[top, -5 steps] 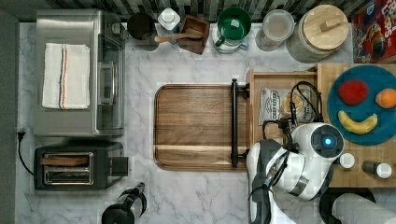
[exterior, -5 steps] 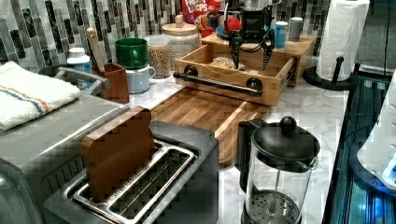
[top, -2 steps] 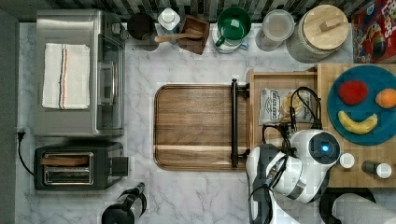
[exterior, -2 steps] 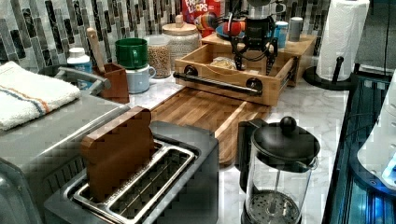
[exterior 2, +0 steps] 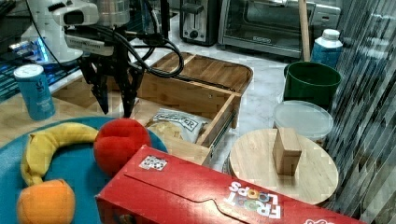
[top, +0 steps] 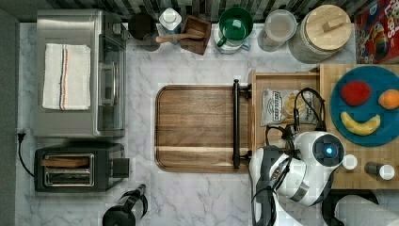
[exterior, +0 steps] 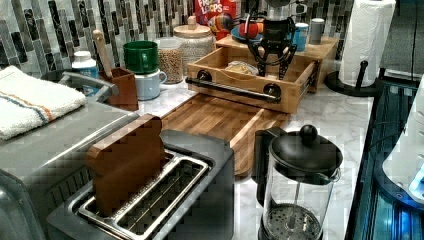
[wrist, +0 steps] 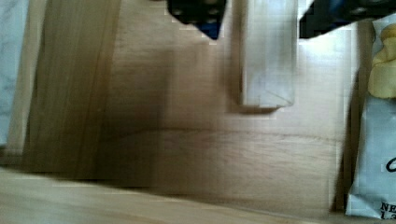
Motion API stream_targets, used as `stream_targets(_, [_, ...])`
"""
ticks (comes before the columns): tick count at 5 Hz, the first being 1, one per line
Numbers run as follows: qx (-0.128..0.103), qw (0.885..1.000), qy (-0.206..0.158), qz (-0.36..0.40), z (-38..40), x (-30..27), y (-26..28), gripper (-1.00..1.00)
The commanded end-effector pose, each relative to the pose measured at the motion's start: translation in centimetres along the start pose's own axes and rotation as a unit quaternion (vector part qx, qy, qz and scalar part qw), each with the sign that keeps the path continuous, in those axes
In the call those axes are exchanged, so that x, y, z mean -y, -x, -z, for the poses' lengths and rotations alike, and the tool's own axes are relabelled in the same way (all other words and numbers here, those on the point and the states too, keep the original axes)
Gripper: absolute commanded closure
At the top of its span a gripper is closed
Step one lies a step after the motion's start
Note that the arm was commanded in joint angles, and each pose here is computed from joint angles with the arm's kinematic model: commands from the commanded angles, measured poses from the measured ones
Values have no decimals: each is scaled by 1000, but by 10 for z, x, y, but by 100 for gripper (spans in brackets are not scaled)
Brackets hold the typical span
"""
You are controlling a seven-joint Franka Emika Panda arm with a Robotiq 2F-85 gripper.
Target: Pick up the butter.
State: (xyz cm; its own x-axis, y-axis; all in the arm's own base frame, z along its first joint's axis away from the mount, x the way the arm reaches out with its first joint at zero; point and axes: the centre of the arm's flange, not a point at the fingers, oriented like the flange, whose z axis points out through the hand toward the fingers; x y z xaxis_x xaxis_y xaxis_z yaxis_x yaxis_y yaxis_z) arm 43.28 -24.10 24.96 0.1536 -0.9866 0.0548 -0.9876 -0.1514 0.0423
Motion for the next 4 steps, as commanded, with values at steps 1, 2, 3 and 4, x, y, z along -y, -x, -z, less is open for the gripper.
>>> stream_targets(1, [-16,999,-34,-20,-6,5,19,100])
stream_targets(2, [-39,998,-41,23,7,-1,21,100])
stream_targets(3, [-40,995,-41,76,38,-4,14,100])
stream_targets(4, [-43,992,-59,104,64,1,4,100])
